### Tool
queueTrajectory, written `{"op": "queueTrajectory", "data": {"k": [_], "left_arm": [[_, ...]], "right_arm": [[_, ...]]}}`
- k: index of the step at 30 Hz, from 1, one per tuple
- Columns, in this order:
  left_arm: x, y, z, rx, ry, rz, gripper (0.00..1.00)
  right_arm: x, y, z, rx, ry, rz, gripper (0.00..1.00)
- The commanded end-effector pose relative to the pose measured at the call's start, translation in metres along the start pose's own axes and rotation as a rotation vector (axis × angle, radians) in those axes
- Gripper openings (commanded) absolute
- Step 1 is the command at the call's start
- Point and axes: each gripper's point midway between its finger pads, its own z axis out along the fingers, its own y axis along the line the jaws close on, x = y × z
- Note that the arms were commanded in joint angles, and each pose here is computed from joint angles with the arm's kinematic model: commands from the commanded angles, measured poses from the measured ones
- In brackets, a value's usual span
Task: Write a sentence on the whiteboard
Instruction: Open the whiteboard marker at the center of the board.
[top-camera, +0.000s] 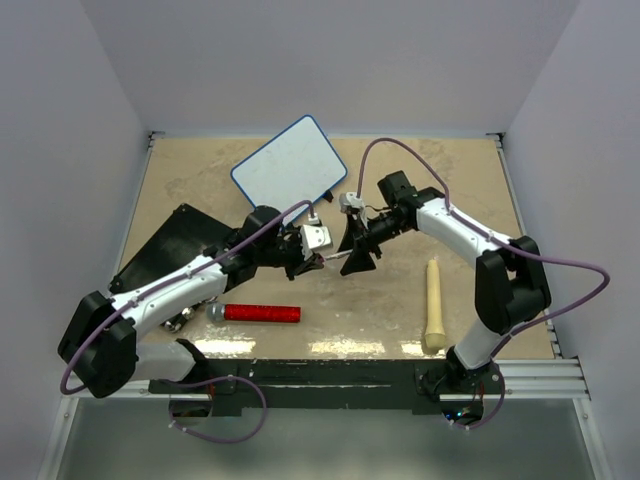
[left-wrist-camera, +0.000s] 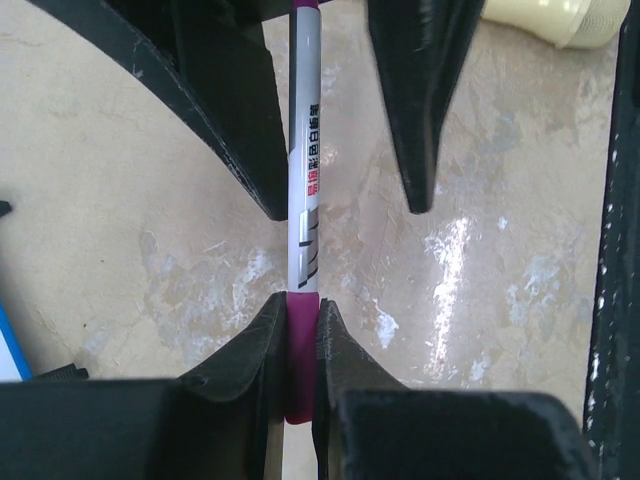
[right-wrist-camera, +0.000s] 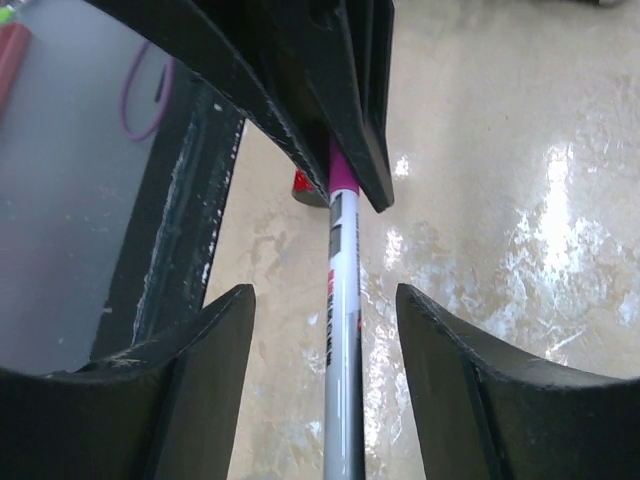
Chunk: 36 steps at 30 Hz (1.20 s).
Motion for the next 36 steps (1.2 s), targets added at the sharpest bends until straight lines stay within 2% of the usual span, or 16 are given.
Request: {"op": "queueTrajectory", "data": {"k": [1, 5, 6, 10, 13, 16, 19, 30, 36], "left_arm": [[-0.033, 0.003, -0.010, -0.023, -0.153, -0.063, 0.00], [-0.046, 0.000, -0.018, -0.049, -0.244, -0.167, 0.00], [-0.049, -0.002, -0.020, -0.052, -0.266, -0.232, 0.00], [-0.065, -0.001, -0.031, -0.093, -0.419, -0.289, 0.00], [-0.073, 0.000, -0.034, -0.095, -0.478, -0.319, 0.00], [-0.079, -0.002, -0.031, -0.072, -0.504, -0.331, 0.00], [-0.083, -0.002, -0.028, -0.053, -0.523, -0.340, 0.00], [-0.077, -0.004, -0.012, -0.020, -0.504, -0.351, 0.00], [-0.077, -0.004, -0.012, -0.021, -0.505, -0.344, 0.00]], "right_arm": [[-0.045, 0.016, -0.018, -0.032, -0.147, -0.056, 0.64], [-0.062, 0.015, -0.033, -0.016, -0.218, -0.065, 0.68], [-0.066, 0.017, -0.034, -0.023, -0.227, -0.048, 0.68], [-0.077, 0.021, -0.037, -0.034, -0.247, -0.037, 0.71], [-0.077, 0.017, -0.036, -0.024, -0.267, -0.025, 0.72], [-0.076, 0.017, -0.035, -0.017, -0.278, 0.047, 0.72], [-0.085, 0.014, -0.037, 0.011, -0.307, 0.041, 0.71], [-0.089, 0.027, -0.027, -0.058, -0.319, 0.107, 0.69], [-0.087, 0.026, -0.025, -0.069, -0.319, 0.115, 0.60]]}}
